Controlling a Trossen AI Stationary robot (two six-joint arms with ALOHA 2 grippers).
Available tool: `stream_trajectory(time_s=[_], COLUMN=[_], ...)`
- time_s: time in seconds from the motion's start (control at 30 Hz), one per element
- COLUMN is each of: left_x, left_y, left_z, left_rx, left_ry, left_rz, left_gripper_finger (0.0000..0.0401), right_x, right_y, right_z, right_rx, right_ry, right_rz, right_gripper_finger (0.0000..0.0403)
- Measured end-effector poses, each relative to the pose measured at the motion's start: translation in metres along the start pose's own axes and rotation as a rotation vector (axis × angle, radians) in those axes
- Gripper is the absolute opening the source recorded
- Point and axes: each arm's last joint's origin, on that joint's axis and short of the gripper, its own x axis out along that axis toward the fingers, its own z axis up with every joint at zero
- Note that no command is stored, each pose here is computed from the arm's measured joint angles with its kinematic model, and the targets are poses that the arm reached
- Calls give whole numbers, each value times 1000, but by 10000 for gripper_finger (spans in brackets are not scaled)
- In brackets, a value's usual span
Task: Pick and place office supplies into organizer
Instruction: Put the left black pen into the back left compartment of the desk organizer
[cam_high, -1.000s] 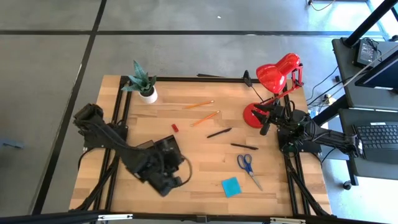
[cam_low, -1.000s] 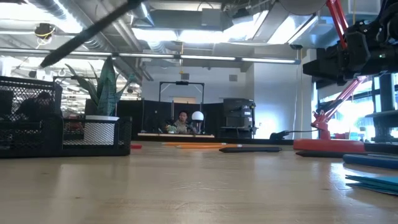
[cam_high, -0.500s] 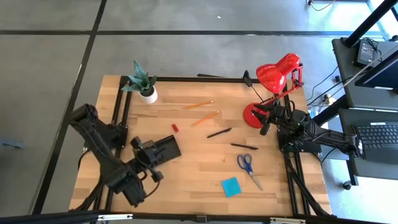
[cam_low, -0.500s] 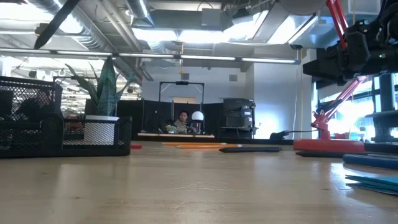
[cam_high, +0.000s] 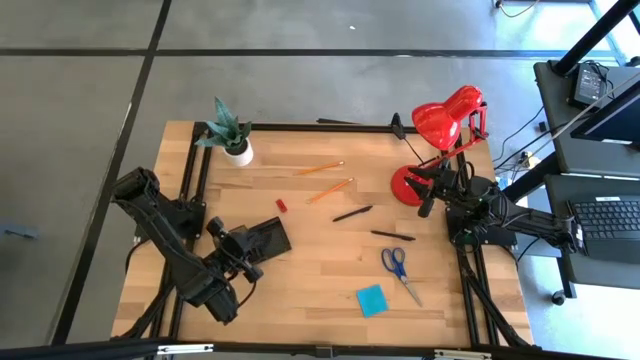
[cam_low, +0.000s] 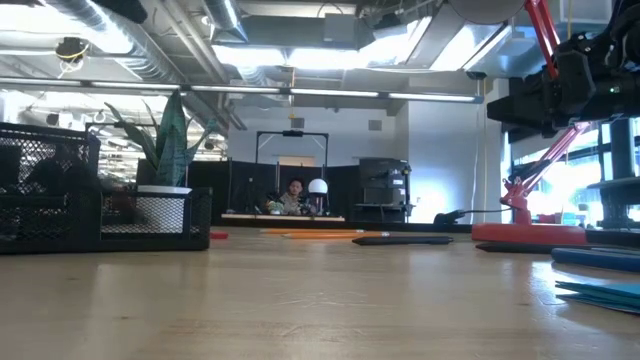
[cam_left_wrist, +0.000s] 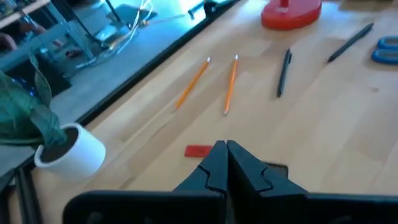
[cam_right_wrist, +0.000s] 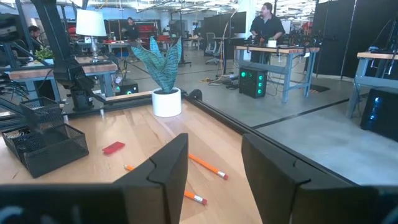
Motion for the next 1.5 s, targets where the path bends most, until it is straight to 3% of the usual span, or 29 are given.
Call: stream_trajectory(time_s=[0.77,1.2,1.5], left_x=[0,2,2], left_y=[0,-10,-18], left_z=[-1,-4,-4], left_rx=[-119,-8,-27], left_ry=[35,39,44], left_rz=[5,-37,-88], left_gripper_finger=[3,5,6], right_x=[0,0,0], right_y=[0,0,0], right_z=[0,5,6], right_rx=[-1,7,6], right_ry=[0,-52,-64], right_rz=[0,1,1], right_gripper_finger=[154,154,154])
